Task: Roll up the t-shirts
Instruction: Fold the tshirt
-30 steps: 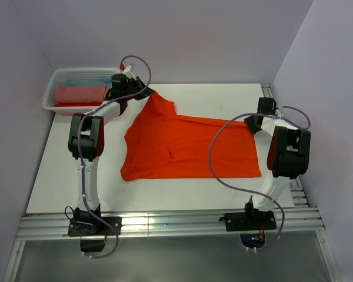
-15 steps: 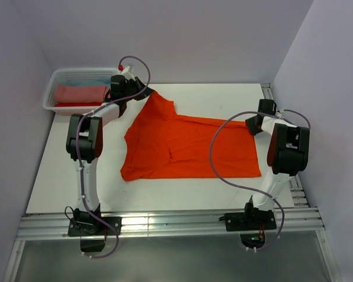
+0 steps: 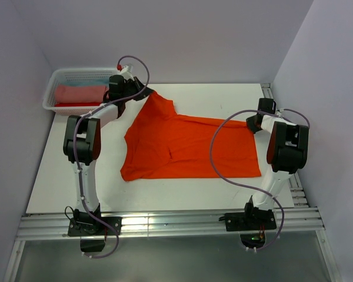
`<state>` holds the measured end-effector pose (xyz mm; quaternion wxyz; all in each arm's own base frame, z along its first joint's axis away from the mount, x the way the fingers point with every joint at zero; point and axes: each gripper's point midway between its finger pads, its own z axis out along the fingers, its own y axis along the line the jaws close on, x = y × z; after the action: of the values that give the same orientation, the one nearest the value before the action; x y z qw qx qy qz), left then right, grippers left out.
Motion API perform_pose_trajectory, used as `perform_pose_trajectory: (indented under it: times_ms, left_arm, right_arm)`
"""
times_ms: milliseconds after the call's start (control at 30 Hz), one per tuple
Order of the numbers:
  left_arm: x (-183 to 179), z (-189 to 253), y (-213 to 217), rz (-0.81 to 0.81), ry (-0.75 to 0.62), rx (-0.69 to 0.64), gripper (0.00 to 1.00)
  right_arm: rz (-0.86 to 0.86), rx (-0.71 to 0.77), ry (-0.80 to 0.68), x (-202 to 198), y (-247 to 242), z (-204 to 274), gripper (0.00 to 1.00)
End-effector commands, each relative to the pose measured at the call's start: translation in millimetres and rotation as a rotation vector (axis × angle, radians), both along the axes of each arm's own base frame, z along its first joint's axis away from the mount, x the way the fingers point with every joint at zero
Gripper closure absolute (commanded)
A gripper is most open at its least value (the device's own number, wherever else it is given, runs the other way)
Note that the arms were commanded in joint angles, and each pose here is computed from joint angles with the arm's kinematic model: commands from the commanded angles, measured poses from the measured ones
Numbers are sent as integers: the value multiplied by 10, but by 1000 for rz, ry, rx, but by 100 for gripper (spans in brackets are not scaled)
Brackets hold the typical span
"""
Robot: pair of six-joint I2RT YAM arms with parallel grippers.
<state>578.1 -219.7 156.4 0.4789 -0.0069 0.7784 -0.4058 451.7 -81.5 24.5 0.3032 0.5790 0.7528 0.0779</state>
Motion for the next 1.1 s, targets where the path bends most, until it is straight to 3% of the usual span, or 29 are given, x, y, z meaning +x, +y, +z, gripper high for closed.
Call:
perform_pose_trajectory:
  times_ms: [0, 600, 1067]
  left_arm:
    - [-74, 691, 16, -11, -162, -19, 100]
    - [-396, 806, 102, -3, -195, -3, 100]
    - [-640, 561, 6, 12, -230, 164, 100]
  right_arm:
    - [-22, -28, -62, 124, -114, 204, 100]
    - [42, -10, -142, 95, -92, 601, 100]
    - [78, 35, -143, 29, 12, 597, 100]
